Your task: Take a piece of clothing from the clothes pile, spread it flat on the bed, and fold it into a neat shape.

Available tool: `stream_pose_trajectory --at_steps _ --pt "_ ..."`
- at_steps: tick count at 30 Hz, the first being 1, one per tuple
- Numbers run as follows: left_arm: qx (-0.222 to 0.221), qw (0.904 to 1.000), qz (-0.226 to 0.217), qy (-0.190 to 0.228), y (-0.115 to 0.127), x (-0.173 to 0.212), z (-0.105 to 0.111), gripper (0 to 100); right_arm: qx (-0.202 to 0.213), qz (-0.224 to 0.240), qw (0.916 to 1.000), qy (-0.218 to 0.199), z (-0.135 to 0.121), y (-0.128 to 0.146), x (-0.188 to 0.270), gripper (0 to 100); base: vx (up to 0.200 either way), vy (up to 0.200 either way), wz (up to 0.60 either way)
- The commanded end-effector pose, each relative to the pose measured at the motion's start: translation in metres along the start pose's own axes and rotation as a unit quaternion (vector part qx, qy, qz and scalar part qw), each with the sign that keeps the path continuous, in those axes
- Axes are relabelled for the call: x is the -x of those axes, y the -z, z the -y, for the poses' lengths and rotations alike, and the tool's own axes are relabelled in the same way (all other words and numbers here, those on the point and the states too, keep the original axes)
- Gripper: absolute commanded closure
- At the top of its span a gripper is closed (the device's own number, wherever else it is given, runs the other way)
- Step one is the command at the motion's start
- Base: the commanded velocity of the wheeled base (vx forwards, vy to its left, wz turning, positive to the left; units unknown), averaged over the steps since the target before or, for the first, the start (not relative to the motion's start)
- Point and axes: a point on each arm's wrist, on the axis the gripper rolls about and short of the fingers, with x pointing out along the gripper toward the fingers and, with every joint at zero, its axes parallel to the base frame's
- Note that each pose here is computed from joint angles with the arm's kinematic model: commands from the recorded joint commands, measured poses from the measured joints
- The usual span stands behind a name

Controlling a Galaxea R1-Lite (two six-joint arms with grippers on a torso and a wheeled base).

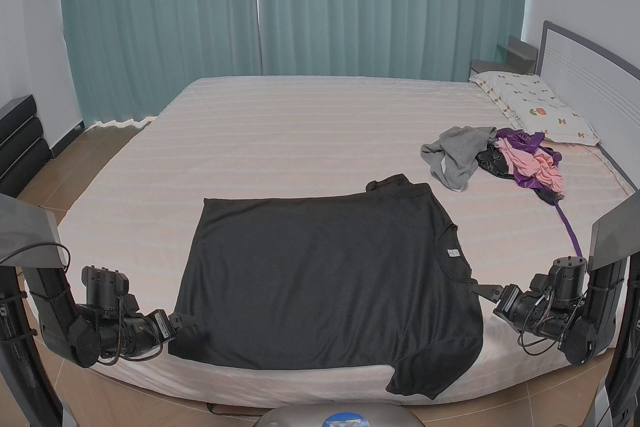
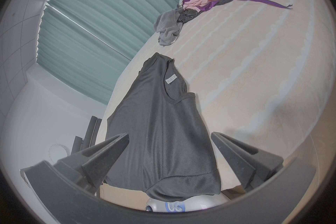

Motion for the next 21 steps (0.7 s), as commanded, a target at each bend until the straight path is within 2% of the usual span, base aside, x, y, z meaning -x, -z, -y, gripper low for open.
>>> stream_pose_trajectory --at_steps 1,10,13,17,21 --pt "-0.010 0.9993 -0.031 -0.018 0.012 -0.006 -0.009 0 0.001 -0.009 1.0000 0.000 0.000 0.005 -0.002 0 0.000 0.000 0.00" --pt "-0.025 0.9995 -0.018 -0.010 0.023 -0.015 -0.014 0 0.001 -0.007 1.0000 -0.001 0.000 0.004 -0.002 0 0.000 0.000 0.00" --pt "-0.046 0.9989 -0.008 -0.001 0.027 -0.018 -0.014 0 0.002 -0.008 1.0000 -0.001 0.000 0.004 -0.002 0 0.000 0.000 0.00" --pt "-0.095 0.9952 -0.022 -0.010 0.038 -0.017 -0.021 0 0.002 -0.007 1.0000 -0.002 -0.001 0.004 -0.002 0 0.000 0.000 0.00" --pt "-0.099 0.9949 -0.016 -0.007 0.038 -0.018 -0.022 0 0.002 -0.007 1.0000 -0.002 -0.001 0.004 -0.003 0 0.000 0.000 0.00"
